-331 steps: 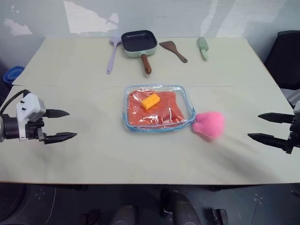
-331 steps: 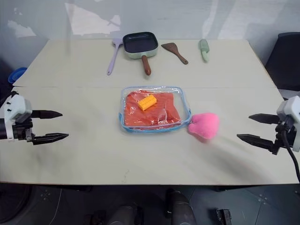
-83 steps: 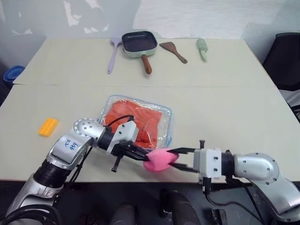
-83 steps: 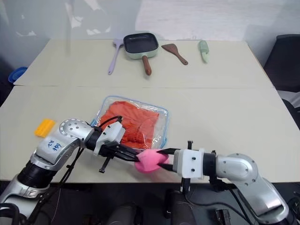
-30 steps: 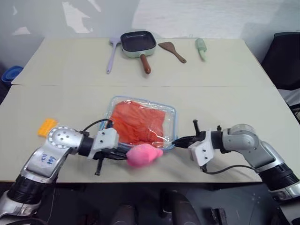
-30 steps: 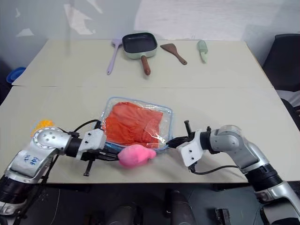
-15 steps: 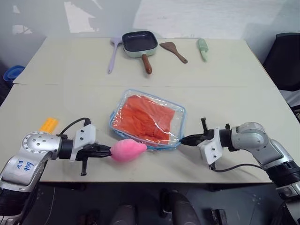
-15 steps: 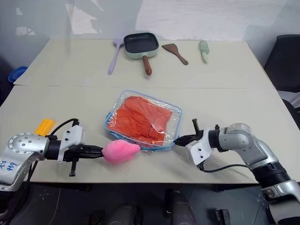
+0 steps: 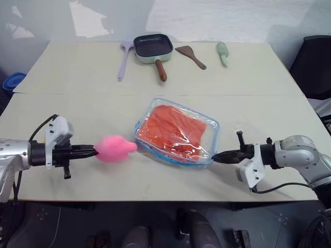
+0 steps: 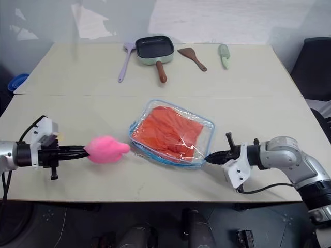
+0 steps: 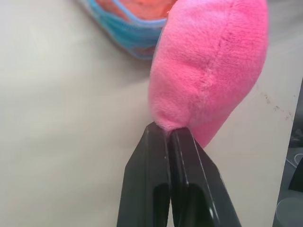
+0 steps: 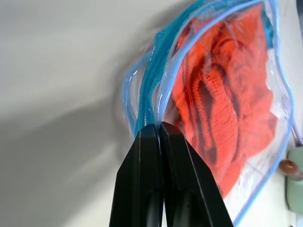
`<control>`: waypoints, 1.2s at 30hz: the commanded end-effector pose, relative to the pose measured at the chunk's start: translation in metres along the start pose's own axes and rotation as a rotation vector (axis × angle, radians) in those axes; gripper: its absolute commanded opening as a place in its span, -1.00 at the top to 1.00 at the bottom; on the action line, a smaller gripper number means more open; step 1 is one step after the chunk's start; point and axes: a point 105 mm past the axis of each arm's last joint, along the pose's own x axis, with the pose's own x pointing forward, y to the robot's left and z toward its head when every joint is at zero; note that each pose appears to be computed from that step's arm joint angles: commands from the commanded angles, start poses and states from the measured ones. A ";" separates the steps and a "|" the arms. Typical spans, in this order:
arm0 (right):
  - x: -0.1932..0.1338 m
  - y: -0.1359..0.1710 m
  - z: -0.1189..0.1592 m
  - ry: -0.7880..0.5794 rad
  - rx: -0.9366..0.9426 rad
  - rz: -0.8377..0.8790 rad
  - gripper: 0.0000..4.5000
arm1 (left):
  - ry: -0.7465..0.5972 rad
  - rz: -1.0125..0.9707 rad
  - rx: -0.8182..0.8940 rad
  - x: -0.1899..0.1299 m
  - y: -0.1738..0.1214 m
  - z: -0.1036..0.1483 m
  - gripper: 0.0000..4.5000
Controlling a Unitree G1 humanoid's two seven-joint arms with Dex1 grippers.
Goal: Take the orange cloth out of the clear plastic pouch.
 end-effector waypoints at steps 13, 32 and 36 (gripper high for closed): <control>-0.028 -0.003 -0.007 0.032 -0.126 -0.038 0.98 | 0.075 0.023 -0.095 -0.041 -0.005 -0.020 1.00; -0.051 0.006 0.024 0.075 0.752 -0.303 -0.64 | -0.166 0.015 -0.268 -0.049 -0.012 0.014 -0.38; -0.054 -0.007 0.047 -0.044 1.020 -0.386 -0.64 | -0.313 -0.093 -0.115 -0.049 -0.015 0.090 -0.38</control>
